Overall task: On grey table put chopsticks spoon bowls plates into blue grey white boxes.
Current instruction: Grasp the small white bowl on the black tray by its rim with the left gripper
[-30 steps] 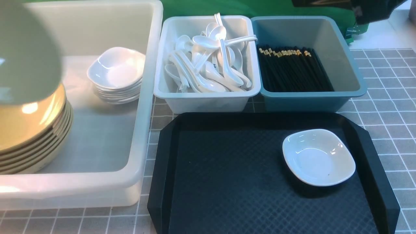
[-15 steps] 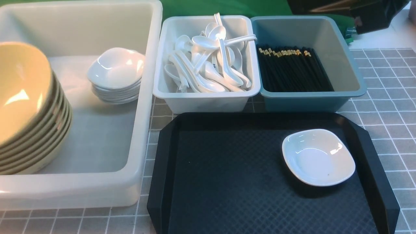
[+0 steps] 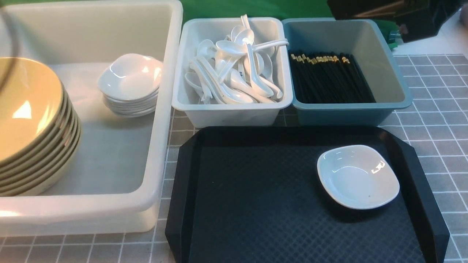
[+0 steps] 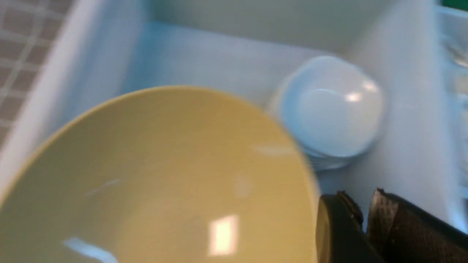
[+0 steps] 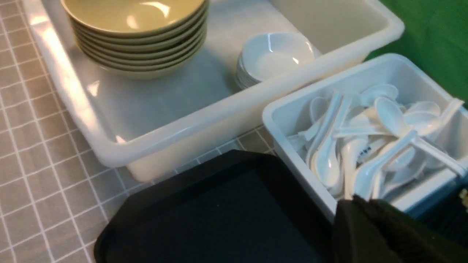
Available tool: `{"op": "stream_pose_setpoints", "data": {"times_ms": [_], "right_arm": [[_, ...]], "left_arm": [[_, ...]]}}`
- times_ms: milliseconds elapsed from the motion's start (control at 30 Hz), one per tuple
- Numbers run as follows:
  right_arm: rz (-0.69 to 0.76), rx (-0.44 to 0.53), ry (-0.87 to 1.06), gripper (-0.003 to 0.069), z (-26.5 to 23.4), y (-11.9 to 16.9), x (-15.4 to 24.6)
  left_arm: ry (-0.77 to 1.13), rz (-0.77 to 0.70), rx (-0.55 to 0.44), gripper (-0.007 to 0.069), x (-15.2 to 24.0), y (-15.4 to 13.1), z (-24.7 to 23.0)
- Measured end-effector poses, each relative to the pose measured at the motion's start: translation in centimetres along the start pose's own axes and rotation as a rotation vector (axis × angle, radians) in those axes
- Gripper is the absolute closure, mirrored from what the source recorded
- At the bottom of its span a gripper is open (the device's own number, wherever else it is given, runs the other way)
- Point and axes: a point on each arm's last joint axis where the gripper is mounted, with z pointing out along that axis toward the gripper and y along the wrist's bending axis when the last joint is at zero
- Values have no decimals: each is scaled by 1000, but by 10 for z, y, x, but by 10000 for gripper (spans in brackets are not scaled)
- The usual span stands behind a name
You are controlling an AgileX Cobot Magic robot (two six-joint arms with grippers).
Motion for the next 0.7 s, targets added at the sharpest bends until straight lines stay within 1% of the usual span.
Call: {"op": "stream_pose_setpoints", "data": {"times_ms": [100,133,167,200,233,300,333,367,400,433,500,567,600,633,667,700], "right_arm": [[55,66,62,590,1,-6,7],[63,77,72,590,1,-7,8],[87,102,110,590,2,-9,14],[116,152,164,590,3,-12,25],[130,160,168,590,2,-11,26],[183,232,250,590,1,-12,49],[203,264,287,590,-3,-10,62],[207,268,295,590,-4,-9,64],[227,298,338,590,-9,-6,78],[236,320,349,590,-16,-3,85],[247,346,378,590,-28,3,98],[251,357,402,590,-41,11,111],[252,358,403,590,-42,11,112],[261,360,407,590,-49,16,117],[266,362,410,590,-54,19,120],[267,363,408,590,-57,21,122]], "left_arm": [[61,122,168,531,5,-55,14],[73,135,177,531,6,-62,15],[106,173,219,531,11,-83,25],[147,237,256,531,18,-106,38],[153,239,261,531,19,-110,40],[219,341,323,529,38,-156,68],[243,366,344,527,46,-174,79],[248,369,349,526,48,-177,82],[282,394,376,519,63,-203,100],[306,399,384,509,68,-213,107],[347,432,424,475,81,-243,128],[379,470,452,420,93,-272,150],[389,475,452,406,96,-274,153],[394,493,468,363,101,-292,166],[411,508,475,315,108,-303,178],[409,514,481,283,110,-312,185]]}}
